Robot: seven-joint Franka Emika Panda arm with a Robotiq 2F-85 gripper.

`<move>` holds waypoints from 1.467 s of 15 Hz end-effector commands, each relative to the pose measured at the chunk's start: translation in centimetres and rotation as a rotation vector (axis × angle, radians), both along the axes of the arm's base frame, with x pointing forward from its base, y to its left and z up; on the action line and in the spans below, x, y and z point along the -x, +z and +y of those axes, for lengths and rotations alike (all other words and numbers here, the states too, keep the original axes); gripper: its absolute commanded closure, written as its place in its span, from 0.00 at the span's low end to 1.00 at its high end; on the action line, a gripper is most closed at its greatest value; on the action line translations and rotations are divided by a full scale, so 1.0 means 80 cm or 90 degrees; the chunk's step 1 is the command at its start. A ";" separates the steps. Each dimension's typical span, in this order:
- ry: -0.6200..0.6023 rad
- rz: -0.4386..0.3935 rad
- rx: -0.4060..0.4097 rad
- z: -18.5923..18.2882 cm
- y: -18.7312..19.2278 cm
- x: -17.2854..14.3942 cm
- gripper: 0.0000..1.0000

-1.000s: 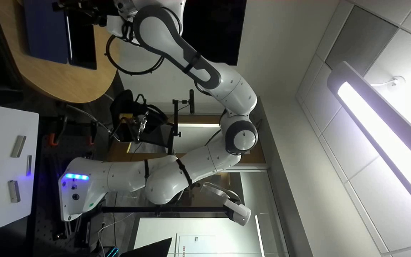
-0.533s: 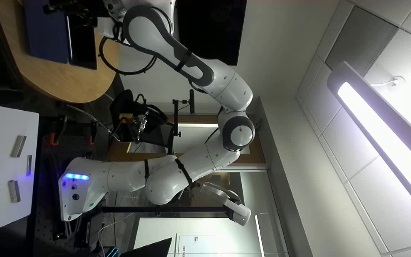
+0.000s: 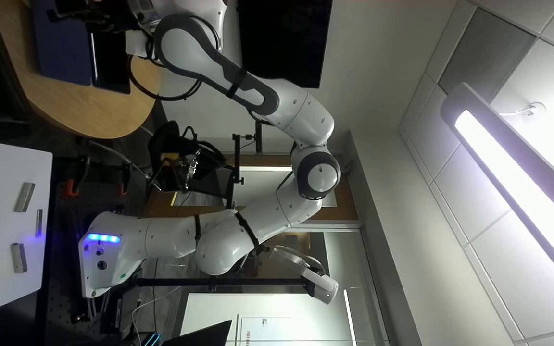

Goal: Cover the tablet with its purple cover

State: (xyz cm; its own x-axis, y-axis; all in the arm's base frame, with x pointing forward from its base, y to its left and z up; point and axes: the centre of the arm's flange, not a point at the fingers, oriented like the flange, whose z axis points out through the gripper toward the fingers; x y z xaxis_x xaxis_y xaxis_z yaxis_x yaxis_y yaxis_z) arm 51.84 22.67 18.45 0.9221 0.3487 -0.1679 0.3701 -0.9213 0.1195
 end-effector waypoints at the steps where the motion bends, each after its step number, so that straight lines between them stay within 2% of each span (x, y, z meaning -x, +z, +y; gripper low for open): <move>1: 0.013 -0.009 0.013 -0.003 -0.013 0.022 0.00; 5: 0.028 -0.013 0.040 0.010 -0.032 0.048 0.00; 11: -0.016 -0.040 0.077 0.015 -0.054 0.067 0.00; 15: -0.029 -0.039 0.077 0.002 -0.064 0.059 0.00; 22: 0.017 -0.022 0.086 -0.014 -0.074 0.045 0.00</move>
State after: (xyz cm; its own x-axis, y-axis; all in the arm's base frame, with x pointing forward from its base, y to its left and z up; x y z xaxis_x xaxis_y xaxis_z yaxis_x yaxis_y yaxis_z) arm 47.84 21.72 12.85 0.9326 0.3106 -0.1837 0.3497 -0.9036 0.2475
